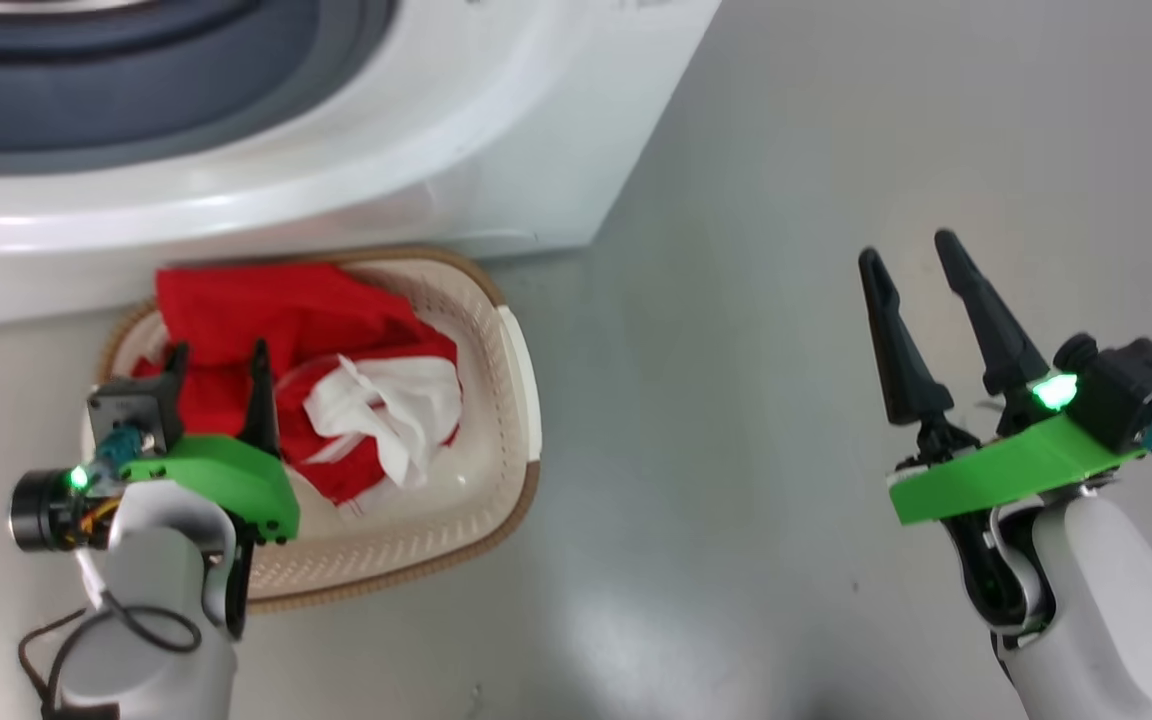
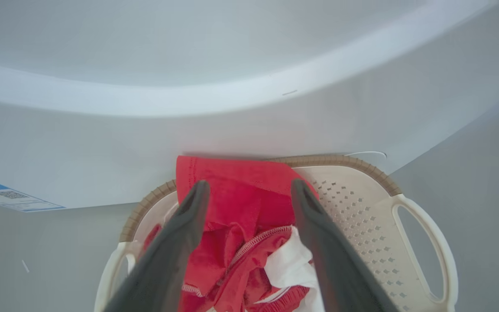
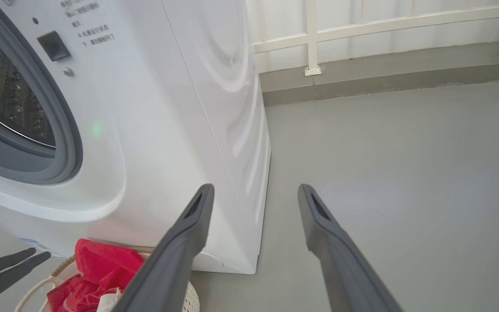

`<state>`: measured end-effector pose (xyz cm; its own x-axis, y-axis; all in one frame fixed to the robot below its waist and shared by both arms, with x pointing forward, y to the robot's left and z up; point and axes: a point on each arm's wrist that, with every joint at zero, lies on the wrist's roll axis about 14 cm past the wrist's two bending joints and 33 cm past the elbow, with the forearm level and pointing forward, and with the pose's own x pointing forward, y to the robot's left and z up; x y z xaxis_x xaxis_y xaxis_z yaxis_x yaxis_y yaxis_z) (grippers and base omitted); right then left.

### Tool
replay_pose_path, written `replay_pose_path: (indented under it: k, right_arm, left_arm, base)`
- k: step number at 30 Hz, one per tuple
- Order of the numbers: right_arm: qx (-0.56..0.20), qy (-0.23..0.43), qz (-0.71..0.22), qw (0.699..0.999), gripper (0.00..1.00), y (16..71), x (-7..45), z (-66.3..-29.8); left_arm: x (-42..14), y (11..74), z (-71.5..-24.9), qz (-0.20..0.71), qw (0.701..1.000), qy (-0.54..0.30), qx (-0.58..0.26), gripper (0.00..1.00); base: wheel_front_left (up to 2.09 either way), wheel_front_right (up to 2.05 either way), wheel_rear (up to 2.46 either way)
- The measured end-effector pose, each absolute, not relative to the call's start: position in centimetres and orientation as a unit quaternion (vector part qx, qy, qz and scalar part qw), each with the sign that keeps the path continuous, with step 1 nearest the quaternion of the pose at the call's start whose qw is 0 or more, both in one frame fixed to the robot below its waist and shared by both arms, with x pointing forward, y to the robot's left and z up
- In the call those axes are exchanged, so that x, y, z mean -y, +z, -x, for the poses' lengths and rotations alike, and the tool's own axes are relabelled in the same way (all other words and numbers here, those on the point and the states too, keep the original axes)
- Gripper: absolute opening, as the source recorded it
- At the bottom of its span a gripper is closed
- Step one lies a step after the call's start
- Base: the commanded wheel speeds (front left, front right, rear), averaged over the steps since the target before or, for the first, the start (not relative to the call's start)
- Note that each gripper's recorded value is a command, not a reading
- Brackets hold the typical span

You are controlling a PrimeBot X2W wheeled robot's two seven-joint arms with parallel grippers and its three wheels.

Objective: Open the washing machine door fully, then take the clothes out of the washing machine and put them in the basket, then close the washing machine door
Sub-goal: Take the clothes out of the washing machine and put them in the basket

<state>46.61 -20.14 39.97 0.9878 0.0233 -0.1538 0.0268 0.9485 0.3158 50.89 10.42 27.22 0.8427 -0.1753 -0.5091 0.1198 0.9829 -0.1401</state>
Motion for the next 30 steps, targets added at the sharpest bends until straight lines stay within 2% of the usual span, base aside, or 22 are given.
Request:
replay_pose_path:
  k: [17, 30]
  right_arm:
    - [-0.042, 0.008, -0.159, 0.986, 1.0, 44.4, 20.2, -43.1]
    - [-0.028, 0.006, -0.161, 0.987, 1.0, 46.0, 20.4, -40.1]
  left_arm:
    - [-12.7, 39.1, -49.6, 0.033, 0.99, -0.069, -0.117, 1.0]
    - [-14.4, 46.2, -46.8, 0.023, 0.998, -0.054, -0.02, 1.0]
  base:
    - [0.0, 0.0, 0.0]
    - [0.0, 0.0, 0.0]
